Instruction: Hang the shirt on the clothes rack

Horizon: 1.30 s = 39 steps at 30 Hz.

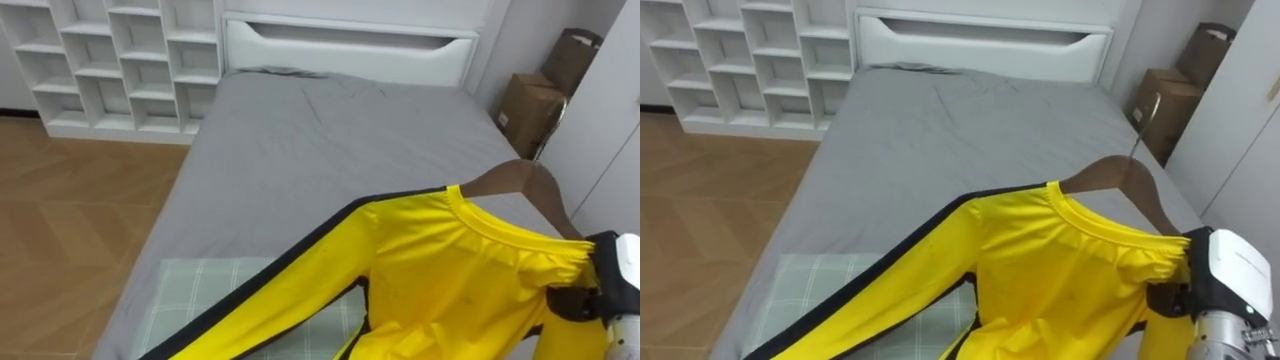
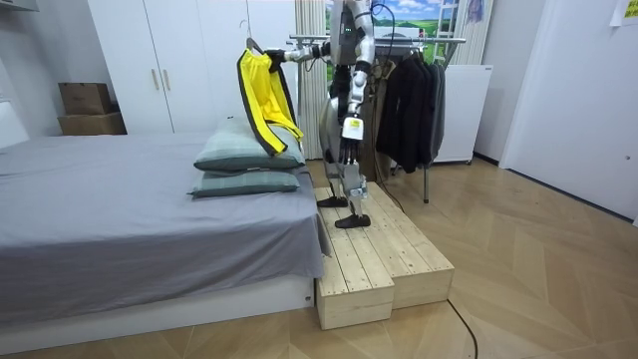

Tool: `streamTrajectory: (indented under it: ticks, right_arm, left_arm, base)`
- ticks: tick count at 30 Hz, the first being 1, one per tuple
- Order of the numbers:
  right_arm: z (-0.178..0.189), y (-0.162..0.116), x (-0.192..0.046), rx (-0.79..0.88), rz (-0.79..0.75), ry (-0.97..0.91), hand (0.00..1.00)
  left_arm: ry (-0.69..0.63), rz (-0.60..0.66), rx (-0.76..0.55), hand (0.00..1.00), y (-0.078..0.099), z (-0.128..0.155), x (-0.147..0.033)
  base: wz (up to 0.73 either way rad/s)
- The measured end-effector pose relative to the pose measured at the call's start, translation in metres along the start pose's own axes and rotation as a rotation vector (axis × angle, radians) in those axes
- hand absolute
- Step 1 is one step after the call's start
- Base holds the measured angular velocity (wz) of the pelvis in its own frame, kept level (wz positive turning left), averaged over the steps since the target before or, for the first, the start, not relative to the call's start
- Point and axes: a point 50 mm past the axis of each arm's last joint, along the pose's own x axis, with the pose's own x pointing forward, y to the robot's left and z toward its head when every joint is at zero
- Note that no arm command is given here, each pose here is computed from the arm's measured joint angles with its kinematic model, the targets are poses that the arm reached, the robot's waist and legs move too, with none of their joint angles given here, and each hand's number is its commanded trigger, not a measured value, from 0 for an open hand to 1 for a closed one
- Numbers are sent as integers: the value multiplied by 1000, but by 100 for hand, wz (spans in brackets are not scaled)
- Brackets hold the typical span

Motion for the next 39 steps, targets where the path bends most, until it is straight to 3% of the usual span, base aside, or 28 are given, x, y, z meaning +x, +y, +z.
streamTrajectory:
  ticks: [9,17,23,29,39]
  right_arm:
    - [-11,9,-19,-39,41,3,100]
    - [1,21,-39,-41,108,-69,100]
    - [5,30,-46,-27,139,-59,100]
    - [38,56,-52,-3,234,-161,100]
    - [46,55,-52,-20,240,-176,100]
  left_arm:
    - [-35,2,57,0,-1,13,2]
    - [-54,6,232,0,-7,16,1]
    - [90,-25,276,0,-16,-17,-6]
    - [178,-37,276,0,-19,-33,-9]
    - [294,-46,323,0,-22,-47,-12]
  base:
    - [-38]
    - [-68]
    - [-120]
    - [-154]
    - [-45]
